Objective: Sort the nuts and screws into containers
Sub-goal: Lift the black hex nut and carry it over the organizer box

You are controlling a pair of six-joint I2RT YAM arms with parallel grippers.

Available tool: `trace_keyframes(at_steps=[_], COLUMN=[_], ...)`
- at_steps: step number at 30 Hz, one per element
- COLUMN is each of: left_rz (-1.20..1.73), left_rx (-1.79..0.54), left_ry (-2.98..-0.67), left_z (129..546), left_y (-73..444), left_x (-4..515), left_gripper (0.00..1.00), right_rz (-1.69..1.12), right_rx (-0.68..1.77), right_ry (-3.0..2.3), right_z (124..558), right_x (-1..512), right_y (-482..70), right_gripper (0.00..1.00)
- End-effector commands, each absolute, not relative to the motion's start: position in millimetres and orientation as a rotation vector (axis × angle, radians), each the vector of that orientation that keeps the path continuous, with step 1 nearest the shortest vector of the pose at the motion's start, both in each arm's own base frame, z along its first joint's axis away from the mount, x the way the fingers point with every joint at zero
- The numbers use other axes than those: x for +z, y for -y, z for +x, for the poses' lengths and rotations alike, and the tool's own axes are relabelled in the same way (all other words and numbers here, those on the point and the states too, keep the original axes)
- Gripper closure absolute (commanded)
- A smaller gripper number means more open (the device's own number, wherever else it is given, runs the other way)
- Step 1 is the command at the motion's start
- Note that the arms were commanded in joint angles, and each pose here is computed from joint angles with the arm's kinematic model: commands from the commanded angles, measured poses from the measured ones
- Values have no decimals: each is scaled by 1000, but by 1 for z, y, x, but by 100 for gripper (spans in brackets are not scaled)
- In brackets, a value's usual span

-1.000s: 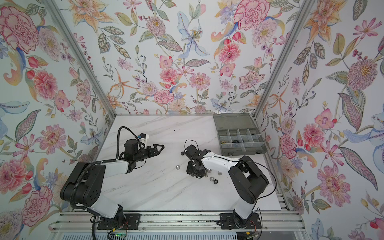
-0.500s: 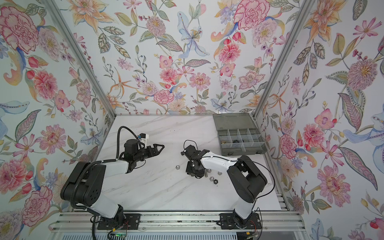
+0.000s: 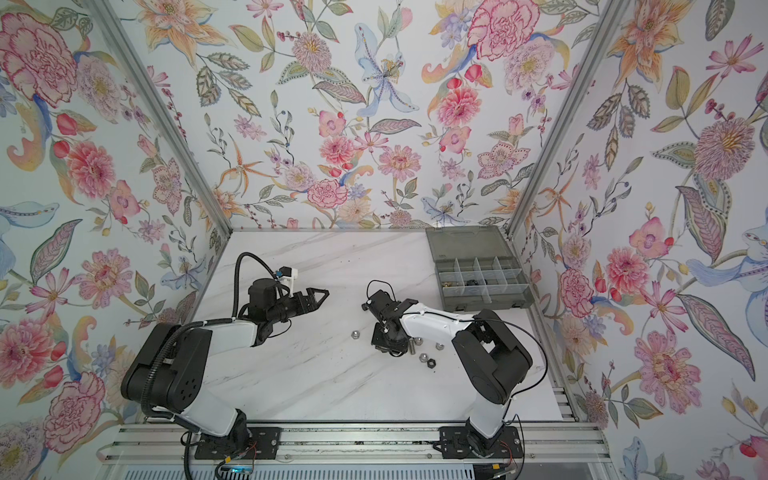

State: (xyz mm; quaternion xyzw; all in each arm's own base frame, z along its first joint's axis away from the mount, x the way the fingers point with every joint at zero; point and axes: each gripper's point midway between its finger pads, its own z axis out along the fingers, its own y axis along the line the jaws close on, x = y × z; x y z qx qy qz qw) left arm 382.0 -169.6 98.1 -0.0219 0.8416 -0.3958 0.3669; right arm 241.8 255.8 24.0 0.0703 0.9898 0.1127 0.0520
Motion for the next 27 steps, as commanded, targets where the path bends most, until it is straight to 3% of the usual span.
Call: trace_keyframes(at_steps=[1,6,15,22,27], left_rz=[-36,-33,-32,-31,-32], left_rx=[-1050,-1048,-1051,-1052,-1051], left_ry=[-2169,-2166,-2165,-2160,-2158], left_z=[377,377,377,377,377], left_y=[176,176,176,176,176], left_x=[94,95,95,98,98], left_gripper=[0,1,1,1,1], right_rz=[206,190,116,-17,59], right_rx=[313,310,331,441,430], right_ry=[-3013,-3014,-2981,-2865,-2793], right_z=[241,240,246,271,301], right_x=[21,21,32,75,102], right_y=[-256,-256,-260,-261,-213], right_gripper=[80,91,100,100,100])
